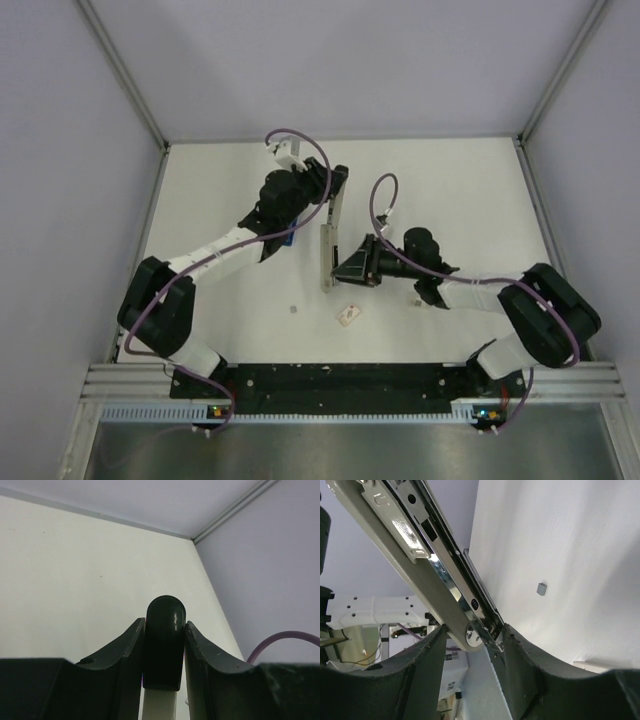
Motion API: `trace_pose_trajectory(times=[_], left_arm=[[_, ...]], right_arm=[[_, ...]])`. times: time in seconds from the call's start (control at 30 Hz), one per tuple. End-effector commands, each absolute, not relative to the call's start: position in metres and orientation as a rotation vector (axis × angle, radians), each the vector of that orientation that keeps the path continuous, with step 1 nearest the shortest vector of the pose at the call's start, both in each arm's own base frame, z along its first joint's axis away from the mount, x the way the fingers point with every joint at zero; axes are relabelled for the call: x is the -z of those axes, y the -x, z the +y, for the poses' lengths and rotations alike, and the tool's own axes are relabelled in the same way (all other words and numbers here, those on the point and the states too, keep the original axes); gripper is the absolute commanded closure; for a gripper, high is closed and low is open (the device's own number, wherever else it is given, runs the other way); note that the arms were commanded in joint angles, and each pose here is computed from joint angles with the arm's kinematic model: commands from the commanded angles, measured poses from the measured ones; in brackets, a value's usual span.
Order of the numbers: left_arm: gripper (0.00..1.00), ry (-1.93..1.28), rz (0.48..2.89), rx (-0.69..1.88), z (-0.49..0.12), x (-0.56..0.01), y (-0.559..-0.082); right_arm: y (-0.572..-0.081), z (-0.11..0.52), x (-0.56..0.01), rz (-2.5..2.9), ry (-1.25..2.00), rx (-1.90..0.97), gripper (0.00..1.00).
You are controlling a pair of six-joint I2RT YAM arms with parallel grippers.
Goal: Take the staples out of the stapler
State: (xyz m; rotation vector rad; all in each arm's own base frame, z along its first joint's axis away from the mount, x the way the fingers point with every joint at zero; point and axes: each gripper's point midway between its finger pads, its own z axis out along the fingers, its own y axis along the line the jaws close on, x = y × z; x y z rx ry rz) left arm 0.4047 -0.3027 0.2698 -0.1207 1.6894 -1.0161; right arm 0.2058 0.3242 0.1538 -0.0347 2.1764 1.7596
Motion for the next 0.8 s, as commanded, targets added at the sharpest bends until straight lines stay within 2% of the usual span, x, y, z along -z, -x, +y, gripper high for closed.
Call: trace_pose_trajectory(times=[0.0, 0.2, 0.5, 0.77], left_arm=[[1.00, 0.219, 1.613, 0.984, -0.299, -0.302, -0.423], [1.00, 0.197, 1.676, 0.902, -0.304, -0.282, -0.430], [1.00, 0.106, 1.770, 0.753, -0.321, -0.258, -0.435], [1.00, 0.043, 1.784, 0.682, -0.327, -0.252, -0.436]], right_arm=[[-0.215, 0.339, -0.171, 2.111, 0.022, -1.835, 0.51], [-0.227, 0.342, -0.160, 2.144, 0.021, -1.753, 0.49], [-0.253, 0.340, -0.143, 2.229, 0.102, -1.474, 0.47], [-0.264, 0.336, -0.139, 2.250, 0.145, -1.350, 0.47]])
